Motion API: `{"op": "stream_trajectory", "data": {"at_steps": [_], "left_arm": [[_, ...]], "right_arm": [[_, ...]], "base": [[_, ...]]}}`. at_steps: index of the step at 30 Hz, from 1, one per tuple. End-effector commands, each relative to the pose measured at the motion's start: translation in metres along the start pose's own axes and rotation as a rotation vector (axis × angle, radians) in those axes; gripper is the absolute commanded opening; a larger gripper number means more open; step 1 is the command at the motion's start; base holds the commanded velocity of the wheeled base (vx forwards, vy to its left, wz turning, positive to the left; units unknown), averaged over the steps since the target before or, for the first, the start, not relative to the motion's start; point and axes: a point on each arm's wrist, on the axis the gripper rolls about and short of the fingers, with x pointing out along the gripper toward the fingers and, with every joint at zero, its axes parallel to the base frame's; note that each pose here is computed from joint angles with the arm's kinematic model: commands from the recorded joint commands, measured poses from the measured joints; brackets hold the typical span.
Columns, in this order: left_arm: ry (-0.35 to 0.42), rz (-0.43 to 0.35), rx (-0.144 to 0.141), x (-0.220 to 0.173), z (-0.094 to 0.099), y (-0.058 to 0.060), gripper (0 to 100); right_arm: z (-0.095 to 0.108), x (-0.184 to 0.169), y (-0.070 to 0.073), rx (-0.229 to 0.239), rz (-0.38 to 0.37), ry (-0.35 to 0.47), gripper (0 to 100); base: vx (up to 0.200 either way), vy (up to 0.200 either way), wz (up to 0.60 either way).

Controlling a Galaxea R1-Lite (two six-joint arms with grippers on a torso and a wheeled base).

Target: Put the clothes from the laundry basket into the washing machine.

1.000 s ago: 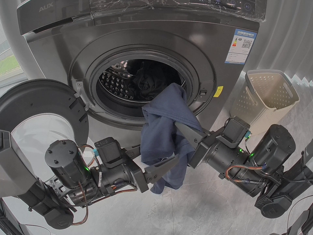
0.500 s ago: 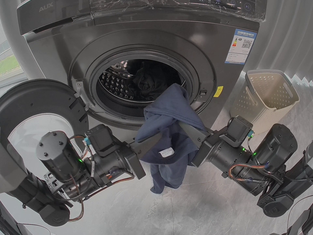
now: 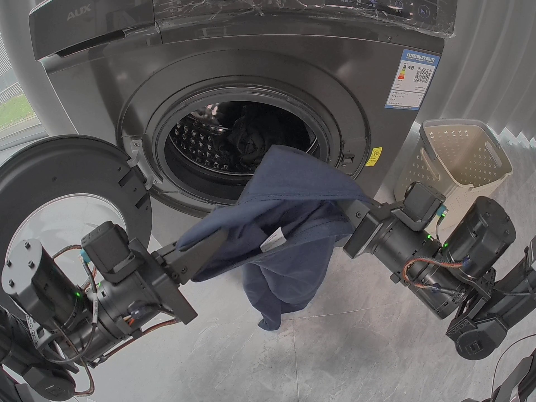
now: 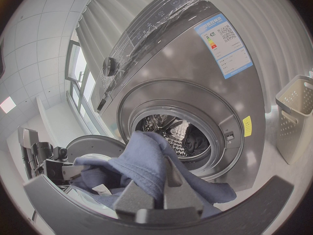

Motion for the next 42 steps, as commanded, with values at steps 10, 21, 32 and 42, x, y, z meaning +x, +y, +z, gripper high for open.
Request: {"op": "stream_trajectory", "data": {"at_steps": [10, 21, 32, 42], "left_arm": [[0.172, 0.01, -0.013, -0.038, -0.029, -0.003, 0], [0.338, -0.12, -0.03, -0.045, -0.058, -0.026, 0], [0.366, -0.167, -0.03, -0.034, -0.069, -0.037, 0], [0.133, 0.039, 0.018, -0.001, -0.033, 0.001, 0]], "right_arm": [[0.011, 0.013, -0.004, -0.002, -0.025, -0.065, 0], [0.01, 0.029, -0.001, -0.005, -0.01, -0.089, 0], [0.002, 0.035, 0.011, 0.004, 0.036, -0.087, 0], [0.01, 0.023, 0.005, -0.002, 0.013, -0.084, 0]], "base": [[0.0, 0.0, 0.0], [0.0, 0.0, 0.0], [0.0, 0.0, 0.0], [0.0, 0.0, 0.0]]}}
